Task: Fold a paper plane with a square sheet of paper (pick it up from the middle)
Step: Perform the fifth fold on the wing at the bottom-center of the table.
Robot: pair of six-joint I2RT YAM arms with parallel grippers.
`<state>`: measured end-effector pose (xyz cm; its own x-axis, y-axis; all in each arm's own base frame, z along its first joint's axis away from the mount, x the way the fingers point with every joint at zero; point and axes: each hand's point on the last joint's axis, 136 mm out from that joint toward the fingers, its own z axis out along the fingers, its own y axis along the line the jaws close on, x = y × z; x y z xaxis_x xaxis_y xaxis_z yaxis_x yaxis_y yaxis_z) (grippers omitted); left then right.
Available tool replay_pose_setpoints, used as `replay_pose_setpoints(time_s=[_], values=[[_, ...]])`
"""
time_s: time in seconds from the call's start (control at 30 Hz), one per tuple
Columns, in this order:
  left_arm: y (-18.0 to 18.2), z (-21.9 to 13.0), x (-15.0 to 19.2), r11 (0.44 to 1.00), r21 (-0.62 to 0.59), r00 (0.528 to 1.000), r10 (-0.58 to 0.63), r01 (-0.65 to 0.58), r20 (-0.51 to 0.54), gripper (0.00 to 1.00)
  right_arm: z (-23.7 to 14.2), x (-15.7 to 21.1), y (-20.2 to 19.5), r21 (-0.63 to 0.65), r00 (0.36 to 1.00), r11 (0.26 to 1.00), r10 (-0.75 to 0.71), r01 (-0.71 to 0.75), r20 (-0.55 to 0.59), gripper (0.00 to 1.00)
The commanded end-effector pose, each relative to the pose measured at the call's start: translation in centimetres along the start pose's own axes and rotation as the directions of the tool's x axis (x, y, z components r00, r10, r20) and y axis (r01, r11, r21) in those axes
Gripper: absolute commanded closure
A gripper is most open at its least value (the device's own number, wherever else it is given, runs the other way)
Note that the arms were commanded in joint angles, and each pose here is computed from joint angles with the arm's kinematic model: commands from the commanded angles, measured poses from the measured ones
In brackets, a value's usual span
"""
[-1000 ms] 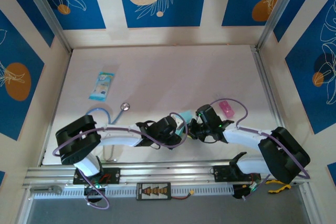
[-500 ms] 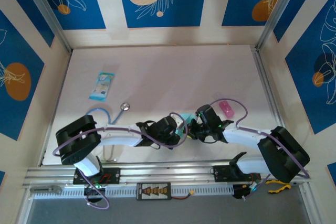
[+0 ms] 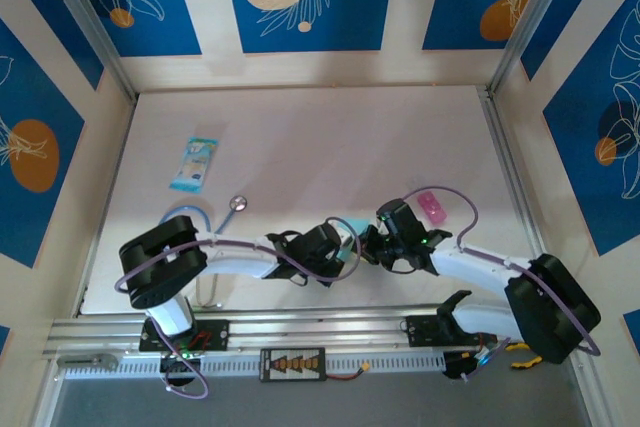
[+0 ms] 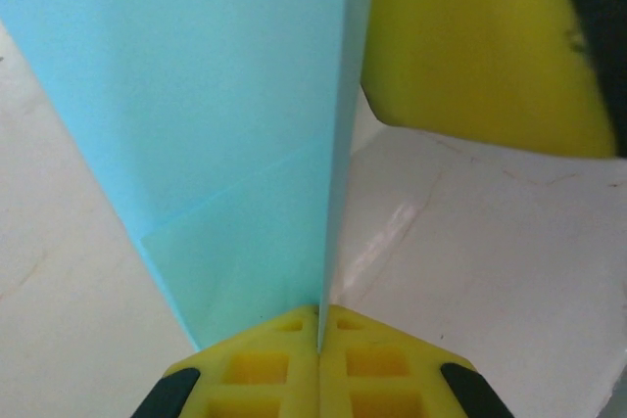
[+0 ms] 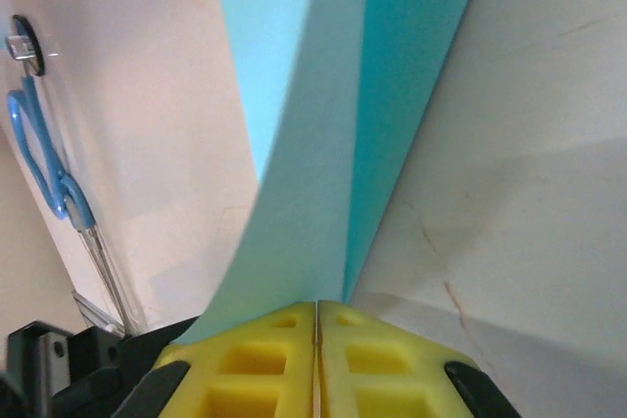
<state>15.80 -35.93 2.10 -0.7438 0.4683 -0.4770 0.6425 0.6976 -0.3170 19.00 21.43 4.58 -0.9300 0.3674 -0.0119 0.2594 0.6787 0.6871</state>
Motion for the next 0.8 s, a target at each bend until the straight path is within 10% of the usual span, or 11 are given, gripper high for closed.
replay_pose_setpoints(time_s=[0.0,0.77], values=[[0.2,0.7,0.8,1.000,0.009,0.998,-0.011,0.011,-0.055,0.95,-0.6,-0.1,-0.3,0.005,1.000,1.000,-0.018,0.018,0.020,0.89],[-1.4,0.8,-0.3,0.921,0.342,0.981,-0.160,0.187,-0.107,0.97,-0.7,-0.6,1.5,-0.173,0.989,0.974,-0.142,0.145,0.031,0.93]])
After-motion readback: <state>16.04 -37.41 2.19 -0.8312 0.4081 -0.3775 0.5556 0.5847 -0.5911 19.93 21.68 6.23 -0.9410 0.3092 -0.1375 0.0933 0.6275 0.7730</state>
